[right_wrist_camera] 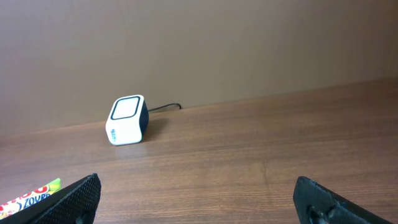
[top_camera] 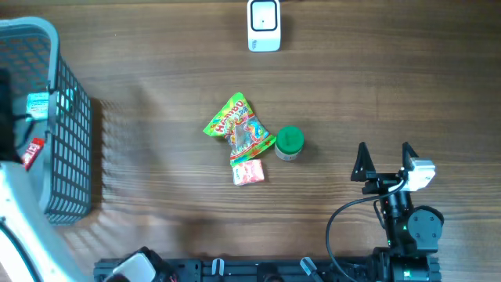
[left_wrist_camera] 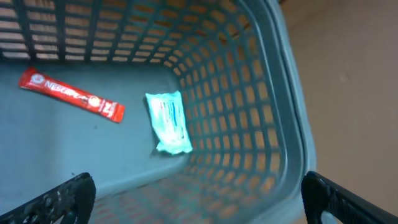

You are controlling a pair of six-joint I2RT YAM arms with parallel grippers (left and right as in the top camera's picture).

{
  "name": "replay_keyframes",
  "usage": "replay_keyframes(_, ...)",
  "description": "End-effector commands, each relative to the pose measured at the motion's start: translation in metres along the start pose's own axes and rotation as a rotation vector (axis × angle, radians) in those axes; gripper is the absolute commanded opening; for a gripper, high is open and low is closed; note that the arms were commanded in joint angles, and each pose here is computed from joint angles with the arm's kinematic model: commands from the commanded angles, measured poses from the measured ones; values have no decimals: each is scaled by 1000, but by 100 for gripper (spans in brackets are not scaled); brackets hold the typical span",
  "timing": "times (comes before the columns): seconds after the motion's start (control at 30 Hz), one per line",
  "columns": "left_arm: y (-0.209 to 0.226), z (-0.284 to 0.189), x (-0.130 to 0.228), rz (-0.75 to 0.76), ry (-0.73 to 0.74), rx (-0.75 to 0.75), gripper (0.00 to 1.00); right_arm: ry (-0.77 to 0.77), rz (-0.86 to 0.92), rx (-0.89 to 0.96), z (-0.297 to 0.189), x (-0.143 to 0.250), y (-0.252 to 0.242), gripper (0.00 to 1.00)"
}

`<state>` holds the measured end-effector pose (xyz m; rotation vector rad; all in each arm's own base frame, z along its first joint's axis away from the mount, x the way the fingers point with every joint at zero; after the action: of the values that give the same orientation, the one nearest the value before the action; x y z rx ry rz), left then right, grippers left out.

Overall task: Scan the item barcode
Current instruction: 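Reach the left gripper into the basket and grasp the Zappy wipes pack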

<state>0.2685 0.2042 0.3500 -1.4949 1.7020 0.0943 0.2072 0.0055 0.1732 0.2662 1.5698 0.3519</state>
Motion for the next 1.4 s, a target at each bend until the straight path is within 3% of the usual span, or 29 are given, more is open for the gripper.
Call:
replay_keyframes(0.0, 11, 53, 0, -98, 139, 6, 100, -5, 10, 1, 0, 0, 0, 100)
replay_keyframes(0.2, 31, 161, 39, -126, 356, -84, 100, -5, 10, 1, 0, 0, 0, 100)
replay_keyframes(0.5, 55, 250, 91, -114, 469, -164, 100, -5, 10, 1, 0, 0, 0, 100)
replay_keyframes(0.87, 15, 274, 110, -18, 409, -53, 100, -5, 10, 1, 0, 0, 0, 100)
replay_keyframes(1.03, 22, 278, 117, 36, 344, -154, 100, -5, 10, 1, 0, 0, 0, 99)
replay_keyframes(1.23, 45, 299, 150, 39, 444, -218, 100, -4, 10, 1, 0, 0, 0, 100)
replay_keyframes(1.3, 49, 300, 162, 33, 500, -220, 80, -5, 10, 1, 0, 0, 0, 100)
replay_keyframes(1.37, 46, 298, 163, 33, 523, -194, 38, -5, 10, 1, 0, 0, 0, 100)
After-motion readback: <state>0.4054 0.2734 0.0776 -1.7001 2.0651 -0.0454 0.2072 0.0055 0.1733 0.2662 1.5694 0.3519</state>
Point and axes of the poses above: each gripper's point midway between its finger pads, its own z axis out along the fingers, its own y axis along the line the jaws close on, x = y × z, the point moved 4 cm from there along -z, back along the fingers, and after that the axes turned 12 degrees about z, right-handed, at the moved point
